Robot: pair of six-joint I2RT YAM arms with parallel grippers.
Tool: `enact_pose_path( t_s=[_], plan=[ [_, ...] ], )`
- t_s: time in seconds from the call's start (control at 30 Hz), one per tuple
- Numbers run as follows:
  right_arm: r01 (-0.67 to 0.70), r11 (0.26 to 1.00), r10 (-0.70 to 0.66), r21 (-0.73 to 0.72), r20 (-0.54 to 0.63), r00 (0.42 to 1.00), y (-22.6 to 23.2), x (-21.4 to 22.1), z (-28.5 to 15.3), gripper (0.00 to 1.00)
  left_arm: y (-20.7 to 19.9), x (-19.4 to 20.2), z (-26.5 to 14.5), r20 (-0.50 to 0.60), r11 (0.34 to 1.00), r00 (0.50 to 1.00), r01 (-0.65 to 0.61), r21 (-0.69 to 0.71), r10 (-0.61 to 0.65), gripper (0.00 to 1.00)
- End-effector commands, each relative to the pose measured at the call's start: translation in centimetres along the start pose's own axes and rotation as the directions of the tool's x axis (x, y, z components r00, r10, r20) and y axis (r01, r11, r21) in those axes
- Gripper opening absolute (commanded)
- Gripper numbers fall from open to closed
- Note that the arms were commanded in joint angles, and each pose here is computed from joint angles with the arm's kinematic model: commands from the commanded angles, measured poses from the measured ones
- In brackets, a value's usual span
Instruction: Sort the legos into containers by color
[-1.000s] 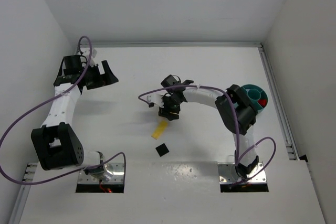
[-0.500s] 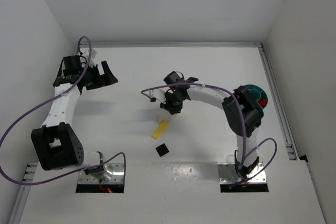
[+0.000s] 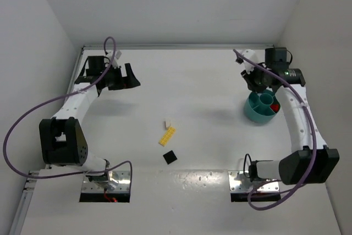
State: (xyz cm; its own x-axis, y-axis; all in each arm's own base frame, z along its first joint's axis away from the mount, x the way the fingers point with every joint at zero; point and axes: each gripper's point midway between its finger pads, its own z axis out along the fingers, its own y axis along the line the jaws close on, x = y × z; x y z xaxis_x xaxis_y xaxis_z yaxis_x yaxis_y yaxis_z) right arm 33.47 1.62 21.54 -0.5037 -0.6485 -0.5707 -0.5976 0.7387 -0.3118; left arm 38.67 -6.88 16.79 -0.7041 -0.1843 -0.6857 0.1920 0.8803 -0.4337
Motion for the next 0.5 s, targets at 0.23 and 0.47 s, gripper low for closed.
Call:
enact_pose_path(
  t_s=[0.23, 0.47],
  plan=[
    [-0.420, 0.904, 0.422, -0.081, 0.008, 0.907, 0.1, 5.5, 0.8, 0.01, -4.0, -4.3, 2.1, 0.084, 0.994, 0.995, -0.054, 0.092, 0.047, 1.00],
    [-0.583, 0.809, 0.588, -0.076, 0.098, 0.803, -2.0, 7.4, 1.5, 0.00, -4.4, -4.9, 1.7, 0.079, 0.993, 0.995, -0.063, 0.099, 0.056, 1.00]
  ],
)
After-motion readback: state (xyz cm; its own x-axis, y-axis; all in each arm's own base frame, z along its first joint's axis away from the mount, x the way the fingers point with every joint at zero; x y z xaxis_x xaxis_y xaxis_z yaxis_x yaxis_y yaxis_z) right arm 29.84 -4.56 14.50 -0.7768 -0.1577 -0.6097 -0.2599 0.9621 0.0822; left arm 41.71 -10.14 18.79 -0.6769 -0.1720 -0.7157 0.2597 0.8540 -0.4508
